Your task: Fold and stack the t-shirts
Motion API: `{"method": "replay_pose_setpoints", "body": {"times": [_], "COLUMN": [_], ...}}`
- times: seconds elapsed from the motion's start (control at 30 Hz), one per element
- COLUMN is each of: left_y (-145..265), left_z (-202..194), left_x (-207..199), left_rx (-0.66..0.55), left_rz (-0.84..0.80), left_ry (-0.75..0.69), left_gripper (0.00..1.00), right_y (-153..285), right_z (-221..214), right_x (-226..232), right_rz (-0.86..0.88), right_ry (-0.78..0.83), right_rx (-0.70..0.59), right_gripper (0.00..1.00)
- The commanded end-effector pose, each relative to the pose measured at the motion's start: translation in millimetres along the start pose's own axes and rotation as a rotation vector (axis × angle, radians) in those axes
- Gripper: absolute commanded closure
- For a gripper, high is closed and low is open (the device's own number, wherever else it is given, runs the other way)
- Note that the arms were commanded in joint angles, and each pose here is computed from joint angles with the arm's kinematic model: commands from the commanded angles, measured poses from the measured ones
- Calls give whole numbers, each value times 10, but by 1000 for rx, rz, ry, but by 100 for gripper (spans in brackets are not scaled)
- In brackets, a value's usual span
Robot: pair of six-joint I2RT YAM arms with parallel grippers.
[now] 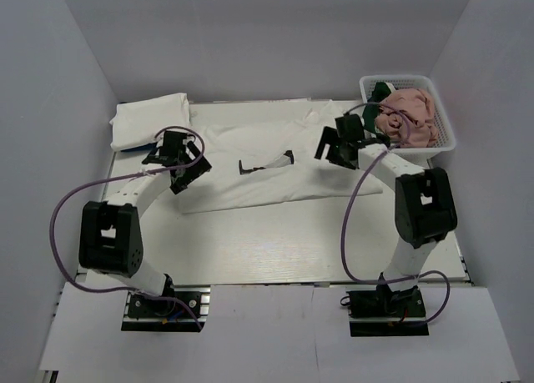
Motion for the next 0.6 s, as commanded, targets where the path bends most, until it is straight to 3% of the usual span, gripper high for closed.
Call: {"method": "replay_pose_setpoints", "body": {"times": [0.0, 0.1, 0.33, 0.57], "left_y": [-175, -294, -409, 43], "left_z": [-237, -461, -928, -1315], "left_x": [-75, -6, 482, 1119], "left_rx": [94, 165, 284, 331], "left_rz": [-68, -81, 59, 249], "left_ry": [-41, -53, -62, -8], "left_gripper": [0, 0, 0, 0], "right_y": [64, -31, 11, 823], "right_z": [-192, -494, -1099, -2085], "right_x": [-472, -706, -855, -964], "right_rz": [-112, -131, -99, -53], "right_ry": [-27, -51, -103, -207], "right_rx": [7, 84, 243, 385], "right_gripper": [9, 9, 9, 9]}}
Point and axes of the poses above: each gripper's point midway between its finger pads, its own y axis back along the fingers, its own x axis along the line the jaws close on, z = x × y, the point moved 1 cm from there along y, back along the fingers, and after that the axes turned 2 degrees about y, right-handed, at the moved point
